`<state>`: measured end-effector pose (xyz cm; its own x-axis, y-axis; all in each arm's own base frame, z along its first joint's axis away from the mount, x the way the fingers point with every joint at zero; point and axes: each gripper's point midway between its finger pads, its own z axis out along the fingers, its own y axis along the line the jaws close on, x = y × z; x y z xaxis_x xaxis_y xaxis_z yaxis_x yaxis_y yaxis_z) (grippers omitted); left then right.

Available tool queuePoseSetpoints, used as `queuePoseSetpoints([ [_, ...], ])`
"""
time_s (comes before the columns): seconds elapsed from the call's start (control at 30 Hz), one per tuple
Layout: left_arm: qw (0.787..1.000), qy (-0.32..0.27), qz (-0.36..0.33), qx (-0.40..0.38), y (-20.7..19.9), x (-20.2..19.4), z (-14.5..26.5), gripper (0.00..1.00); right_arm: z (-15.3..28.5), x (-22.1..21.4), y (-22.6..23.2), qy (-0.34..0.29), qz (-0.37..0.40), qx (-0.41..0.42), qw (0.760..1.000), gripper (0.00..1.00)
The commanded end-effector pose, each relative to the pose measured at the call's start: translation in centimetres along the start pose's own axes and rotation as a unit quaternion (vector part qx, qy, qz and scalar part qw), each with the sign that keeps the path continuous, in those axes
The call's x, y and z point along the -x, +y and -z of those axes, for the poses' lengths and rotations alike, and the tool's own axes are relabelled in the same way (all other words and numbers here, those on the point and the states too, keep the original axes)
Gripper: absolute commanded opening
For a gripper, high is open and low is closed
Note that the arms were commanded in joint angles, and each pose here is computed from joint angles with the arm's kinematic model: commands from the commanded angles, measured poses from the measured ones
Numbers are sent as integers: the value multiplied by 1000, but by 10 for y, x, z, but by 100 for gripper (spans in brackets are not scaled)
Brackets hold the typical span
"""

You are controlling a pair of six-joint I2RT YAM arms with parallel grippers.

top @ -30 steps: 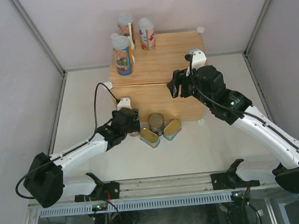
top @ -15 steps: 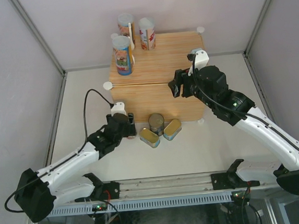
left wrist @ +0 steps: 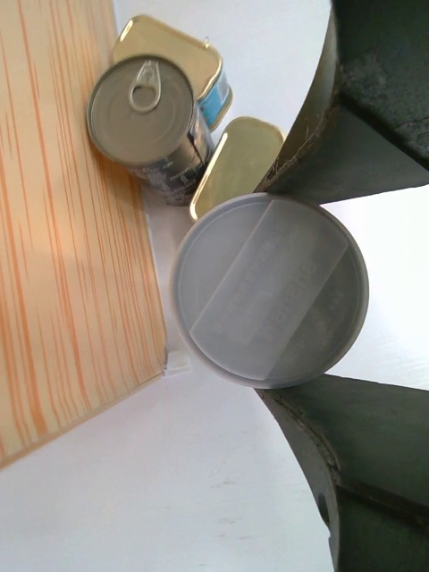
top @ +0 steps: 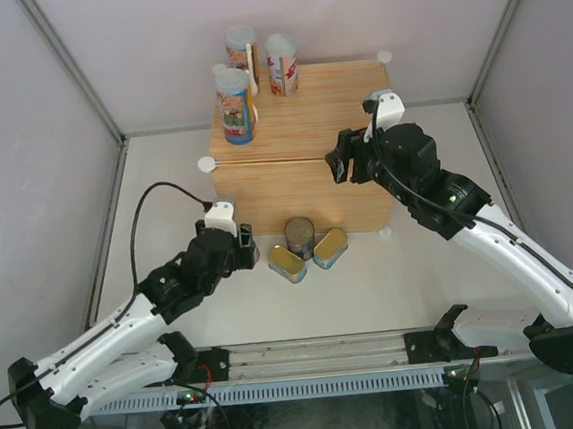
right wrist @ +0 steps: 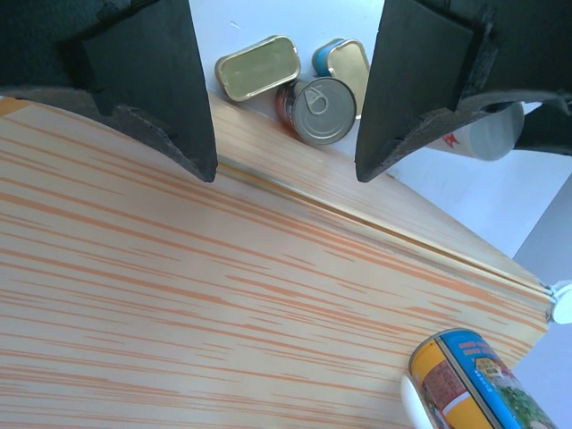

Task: Place and organize the canned foods onto the counter
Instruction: Pick up the canned food from the center of the board, then place the canned food on the counter.

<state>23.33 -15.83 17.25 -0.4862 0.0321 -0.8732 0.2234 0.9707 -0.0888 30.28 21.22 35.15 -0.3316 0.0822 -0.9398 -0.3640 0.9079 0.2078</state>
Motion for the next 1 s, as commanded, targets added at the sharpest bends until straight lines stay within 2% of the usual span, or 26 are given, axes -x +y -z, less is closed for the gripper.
queuePoseSetpoints([
  [0.0,992,-113,14,-47,-21,89,41,0,16,37,1,-50,-11,-1,999,64],
  [0.33,983,-156,-8,-102,-43,147,94,0,19,47,-1,-56,-11,-9,998,64],
  [0.97,962,-249,-14,-115,-70,246,129,0,26,67,7,-80,-14,-1,997,64],
])
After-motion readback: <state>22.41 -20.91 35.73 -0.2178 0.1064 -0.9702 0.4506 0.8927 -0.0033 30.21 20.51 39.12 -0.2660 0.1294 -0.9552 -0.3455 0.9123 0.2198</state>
